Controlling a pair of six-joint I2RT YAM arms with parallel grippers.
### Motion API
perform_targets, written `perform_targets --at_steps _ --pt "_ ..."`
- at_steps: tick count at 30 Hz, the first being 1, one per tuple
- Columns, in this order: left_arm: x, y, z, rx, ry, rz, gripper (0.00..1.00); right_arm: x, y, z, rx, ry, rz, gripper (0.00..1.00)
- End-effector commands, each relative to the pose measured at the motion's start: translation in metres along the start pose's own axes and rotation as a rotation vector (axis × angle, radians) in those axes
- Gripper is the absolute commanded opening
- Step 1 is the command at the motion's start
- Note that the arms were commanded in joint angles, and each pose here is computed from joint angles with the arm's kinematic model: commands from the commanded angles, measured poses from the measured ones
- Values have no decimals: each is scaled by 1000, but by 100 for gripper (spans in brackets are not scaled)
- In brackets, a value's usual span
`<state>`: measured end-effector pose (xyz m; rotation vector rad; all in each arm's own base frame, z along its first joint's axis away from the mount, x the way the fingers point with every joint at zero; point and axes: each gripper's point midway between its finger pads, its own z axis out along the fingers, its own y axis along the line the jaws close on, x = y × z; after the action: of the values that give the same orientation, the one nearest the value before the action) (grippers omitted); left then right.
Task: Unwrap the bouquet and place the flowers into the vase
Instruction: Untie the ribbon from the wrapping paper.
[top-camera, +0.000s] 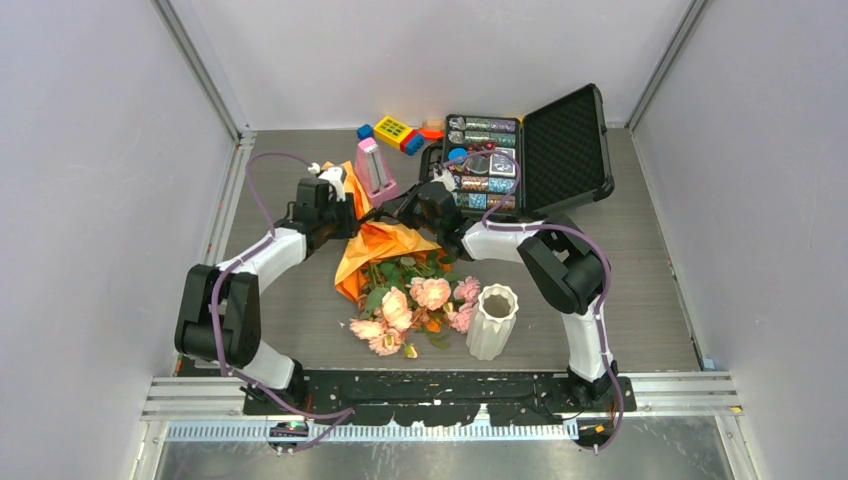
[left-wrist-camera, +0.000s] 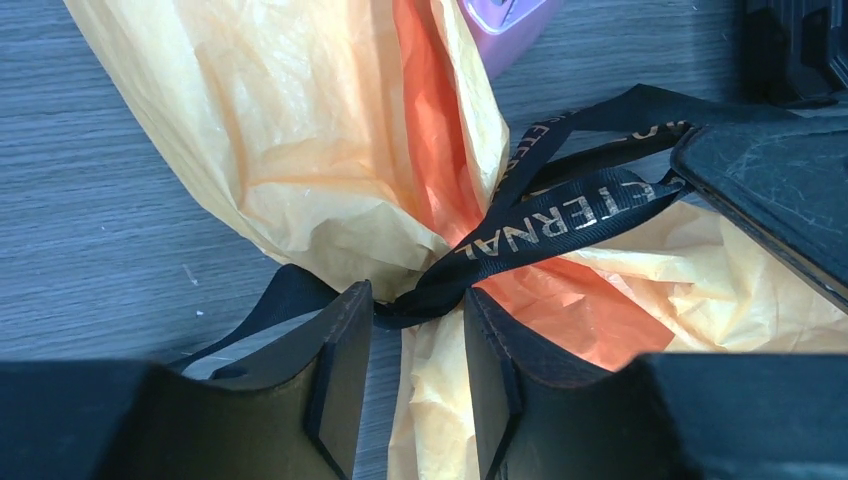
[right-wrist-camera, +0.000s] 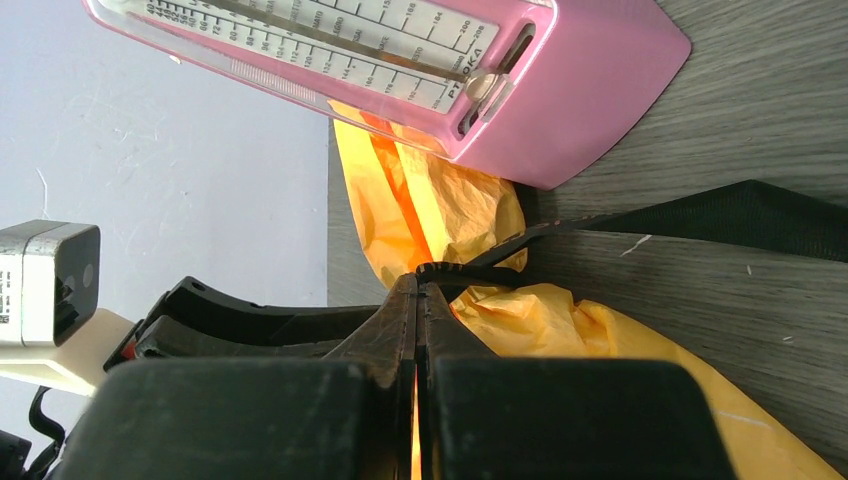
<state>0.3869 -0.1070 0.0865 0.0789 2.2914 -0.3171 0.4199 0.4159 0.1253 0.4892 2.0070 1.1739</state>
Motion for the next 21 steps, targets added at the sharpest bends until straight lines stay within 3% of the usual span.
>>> perform_targets --at_steps 1,10,17,21 --pt "-21 -1 3 0 -69 22 42 -22 46 -4 -106 -56 12 0" --pt "-40 -23 15 111 -129 -16 46 -29 44 -3 -98 -65 11 0" --pt "-58 -33 10 160 -183 -7 23 -21 42 -3 -92 -51 4 0" --pt "-69 -43 0 206 -228 7 25 -18 36 -1 -78 -45 1 0"
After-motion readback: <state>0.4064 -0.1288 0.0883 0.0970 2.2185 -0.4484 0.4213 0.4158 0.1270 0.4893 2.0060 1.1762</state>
